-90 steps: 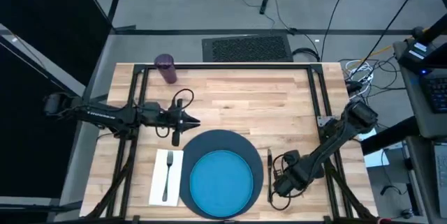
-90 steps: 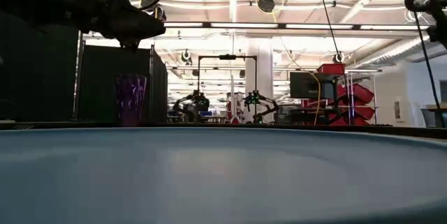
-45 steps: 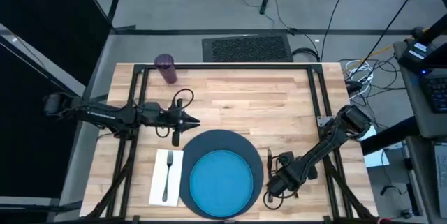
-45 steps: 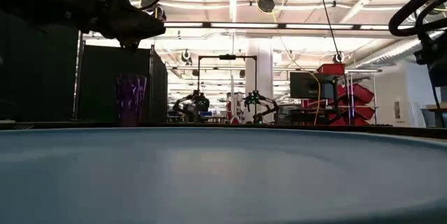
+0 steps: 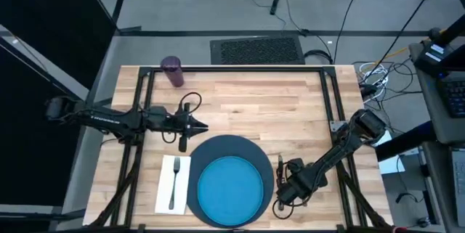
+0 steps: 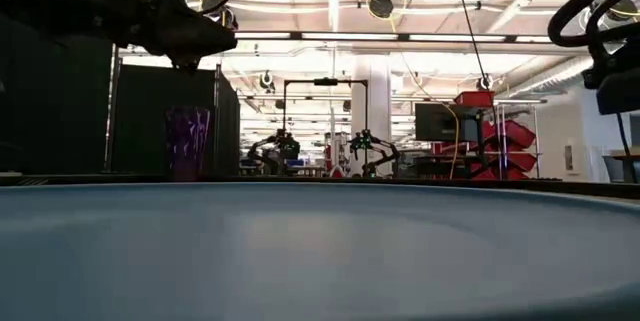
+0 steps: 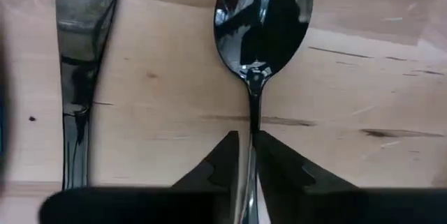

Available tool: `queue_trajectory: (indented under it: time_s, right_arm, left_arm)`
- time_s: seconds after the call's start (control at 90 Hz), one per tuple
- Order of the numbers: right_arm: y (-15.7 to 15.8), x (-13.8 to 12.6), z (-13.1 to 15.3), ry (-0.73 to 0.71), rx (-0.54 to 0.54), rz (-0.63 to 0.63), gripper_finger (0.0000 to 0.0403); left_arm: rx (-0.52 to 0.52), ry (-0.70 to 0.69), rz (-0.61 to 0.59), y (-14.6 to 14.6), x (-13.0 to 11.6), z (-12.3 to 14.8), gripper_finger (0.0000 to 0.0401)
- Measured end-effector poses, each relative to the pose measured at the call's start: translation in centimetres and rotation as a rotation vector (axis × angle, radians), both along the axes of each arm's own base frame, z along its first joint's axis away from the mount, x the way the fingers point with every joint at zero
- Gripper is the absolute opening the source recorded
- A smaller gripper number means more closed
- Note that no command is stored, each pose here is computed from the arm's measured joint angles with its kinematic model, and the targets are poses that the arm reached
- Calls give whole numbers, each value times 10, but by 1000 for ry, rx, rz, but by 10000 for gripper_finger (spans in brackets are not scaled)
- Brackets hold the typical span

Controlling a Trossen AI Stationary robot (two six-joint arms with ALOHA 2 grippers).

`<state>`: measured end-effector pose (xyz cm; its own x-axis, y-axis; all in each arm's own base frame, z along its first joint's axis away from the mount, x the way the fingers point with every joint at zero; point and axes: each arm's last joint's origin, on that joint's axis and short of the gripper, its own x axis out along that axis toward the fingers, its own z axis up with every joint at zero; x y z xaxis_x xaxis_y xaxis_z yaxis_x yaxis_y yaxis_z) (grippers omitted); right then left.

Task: Set table place
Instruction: Put the silver spoon on the middle right of the table, then put the violet cup on the middle right of the table

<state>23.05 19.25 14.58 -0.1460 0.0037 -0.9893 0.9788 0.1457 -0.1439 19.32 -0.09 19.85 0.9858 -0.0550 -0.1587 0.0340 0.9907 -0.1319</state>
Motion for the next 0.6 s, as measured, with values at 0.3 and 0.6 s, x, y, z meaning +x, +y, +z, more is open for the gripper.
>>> queue_trajectory:
  time_s: [0.3, 0.6]
  right_arm:
    - [-1, 1, 0, 2, 7, 33, 129]
    - [-17, 14, 12, -27, 56, 128, 162]
  left_arm:
    - [0, 0, 0, 0, 0, 0, 47]
    - [0, 0, 0, 0, 0, 0, 47]
